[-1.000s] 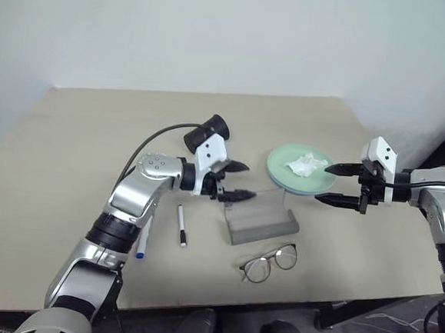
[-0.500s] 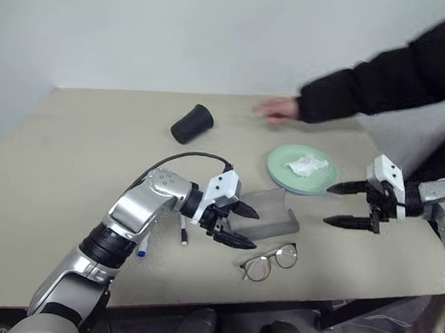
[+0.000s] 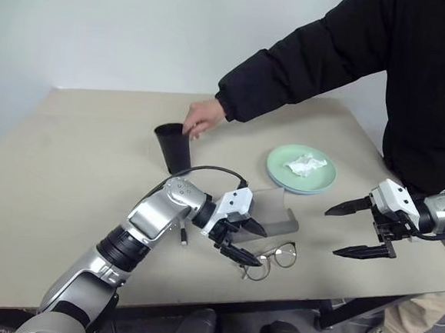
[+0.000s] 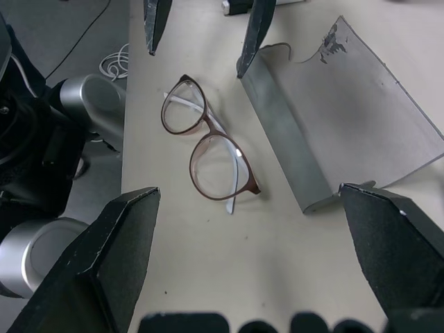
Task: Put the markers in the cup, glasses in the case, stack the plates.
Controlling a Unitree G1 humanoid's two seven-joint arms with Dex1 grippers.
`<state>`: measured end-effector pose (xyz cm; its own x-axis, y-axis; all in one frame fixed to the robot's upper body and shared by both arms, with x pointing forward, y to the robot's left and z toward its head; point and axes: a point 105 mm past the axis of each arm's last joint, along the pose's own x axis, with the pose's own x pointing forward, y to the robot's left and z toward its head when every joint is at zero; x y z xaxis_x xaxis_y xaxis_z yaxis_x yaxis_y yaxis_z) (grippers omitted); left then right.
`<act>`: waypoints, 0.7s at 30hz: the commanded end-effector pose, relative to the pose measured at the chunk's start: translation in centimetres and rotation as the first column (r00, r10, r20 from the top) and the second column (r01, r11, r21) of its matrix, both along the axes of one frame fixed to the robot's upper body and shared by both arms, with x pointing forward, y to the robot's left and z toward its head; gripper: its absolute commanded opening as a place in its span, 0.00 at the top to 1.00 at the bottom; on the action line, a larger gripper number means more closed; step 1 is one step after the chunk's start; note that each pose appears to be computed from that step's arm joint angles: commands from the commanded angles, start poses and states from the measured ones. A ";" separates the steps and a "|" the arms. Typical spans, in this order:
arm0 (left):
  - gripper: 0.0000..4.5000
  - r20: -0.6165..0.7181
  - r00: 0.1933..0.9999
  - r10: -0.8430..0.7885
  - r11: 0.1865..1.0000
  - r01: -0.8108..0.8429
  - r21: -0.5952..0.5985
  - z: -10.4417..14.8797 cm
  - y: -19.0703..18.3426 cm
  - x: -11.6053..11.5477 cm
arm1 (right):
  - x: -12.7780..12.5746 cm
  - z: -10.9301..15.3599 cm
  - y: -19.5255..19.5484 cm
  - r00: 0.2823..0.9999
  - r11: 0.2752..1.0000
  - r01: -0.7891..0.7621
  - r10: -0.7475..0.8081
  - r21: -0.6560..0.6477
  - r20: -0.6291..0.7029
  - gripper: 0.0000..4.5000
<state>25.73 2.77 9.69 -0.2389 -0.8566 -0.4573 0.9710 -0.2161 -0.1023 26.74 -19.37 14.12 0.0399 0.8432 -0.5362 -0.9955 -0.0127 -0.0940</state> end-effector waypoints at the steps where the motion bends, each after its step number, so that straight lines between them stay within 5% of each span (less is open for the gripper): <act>1: 0.19 0.030 0.999 -0.021 1.000 0.021 0.009 0.4 -0.7 0.2 | 0.2 0.9 0.3 0.999 1.000 -0.008 0.008 0.006 0.046 0.01; 21: 0.19 -0.013 1.000 0.015 0.995 -0.013 0.095 -1.6 -2.2 0.9 | -0.2 -0.6 1.0 0.999 1.000 0.023 -0.023 0.003 0.027 0.01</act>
